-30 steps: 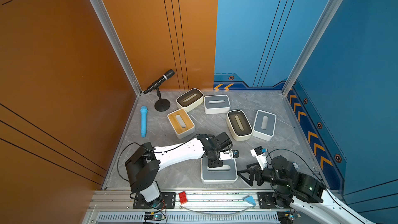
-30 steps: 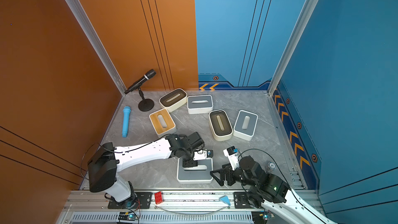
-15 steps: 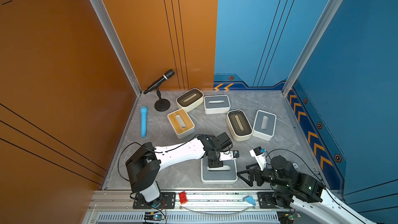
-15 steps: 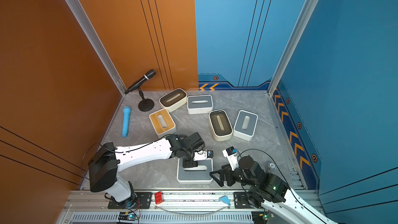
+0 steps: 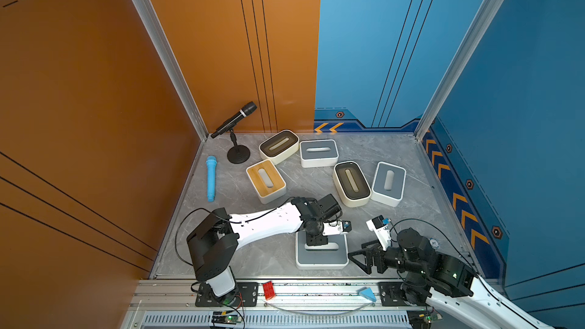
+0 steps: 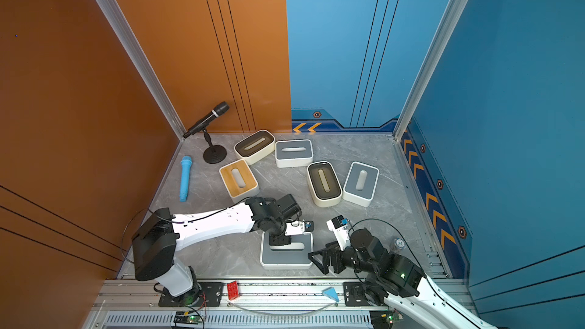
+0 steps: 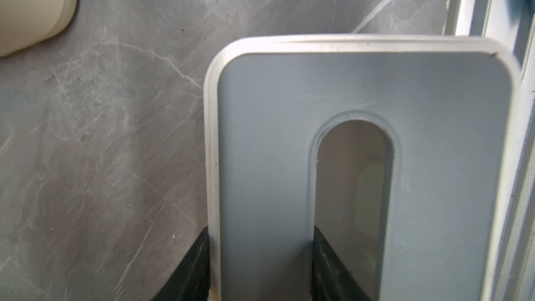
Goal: Stack the tissue boxes
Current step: Place the tissue box at the center of the board.
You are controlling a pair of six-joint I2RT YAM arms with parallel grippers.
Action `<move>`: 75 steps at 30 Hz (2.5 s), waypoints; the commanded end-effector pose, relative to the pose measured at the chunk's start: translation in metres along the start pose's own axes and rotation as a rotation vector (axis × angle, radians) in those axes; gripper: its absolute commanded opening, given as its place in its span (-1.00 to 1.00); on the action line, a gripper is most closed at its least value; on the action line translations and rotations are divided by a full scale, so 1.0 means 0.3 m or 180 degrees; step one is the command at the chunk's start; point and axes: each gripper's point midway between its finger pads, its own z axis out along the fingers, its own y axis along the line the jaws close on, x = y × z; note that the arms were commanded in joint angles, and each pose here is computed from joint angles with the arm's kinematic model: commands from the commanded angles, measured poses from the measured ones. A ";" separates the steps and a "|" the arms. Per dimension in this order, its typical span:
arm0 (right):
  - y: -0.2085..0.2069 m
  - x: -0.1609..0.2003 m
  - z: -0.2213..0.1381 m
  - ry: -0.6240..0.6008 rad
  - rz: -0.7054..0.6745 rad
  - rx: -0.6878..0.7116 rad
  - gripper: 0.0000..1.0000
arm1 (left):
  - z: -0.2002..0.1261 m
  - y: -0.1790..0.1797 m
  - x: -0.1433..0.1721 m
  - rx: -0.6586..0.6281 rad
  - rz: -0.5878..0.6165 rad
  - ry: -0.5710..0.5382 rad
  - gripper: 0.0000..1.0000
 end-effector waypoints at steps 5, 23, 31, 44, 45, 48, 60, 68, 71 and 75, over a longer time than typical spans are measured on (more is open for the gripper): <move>0.003 0.016 0.008 0.0062 -0.0074 -0.0041 0.99 | 0.006 0.044 -0.009 -0.0060 -0.0020 -0.0062 -0.26; 0.003 0.017 0.009 0.0070 -0.0074 -0.0040 0.99 | 0.035 0.063 0.007 -0.0064 -0.0020 0.0026 -0.25; 0.003 0.018 0.008 0.0061 -0.0076 -0.0050 0.99 | 0.041 0.066 0.009 -0.0067 -0.0010 0.0045 -0.25; 0.006 0.017 0.007 0.0057 -0.0080 -0.0062 0.99 | 0.054 0.076 0.015 -0.0094 0.0005 0.0096 -0.22; 0.005 0.018 0.007 0.0063 -0.0083 -0.0063 0.99 | 0.055 0.075 0.016 -0.0092 0.0009 0.0099 -0.21; 0.006 0.018 0.007 0.0062 -0.0082 -0.0067 0.99 | 0.054 0.078 0.016 -0.0107 0.0015 0.0102 -0.20; 0.008 0.019 0.008 0.0065 -0.0084 -0.0081 0.99 | 0.059 0.077 0.019 -0.0119 0.0037 0.0123 -0.14; 0.010 0.019 0.007 0.0066 -0.0092 -0.0087 0.99 | 0.065 0.073 0.023 -0.0136 0.0061 0.0157 -0.04; 0.009 0.020 0.007 0.0071 -0.0089 -0.0086 0.99 | 0.063 0.071 0.020 -0.0141 0.0073 0.0152 0.01; 0.007 0.022 0.010 0.0077 -0.0088 -0.0080 0.99 | 0.065 0.066 0.020 -0.0150 0.0092 0.0164 0.07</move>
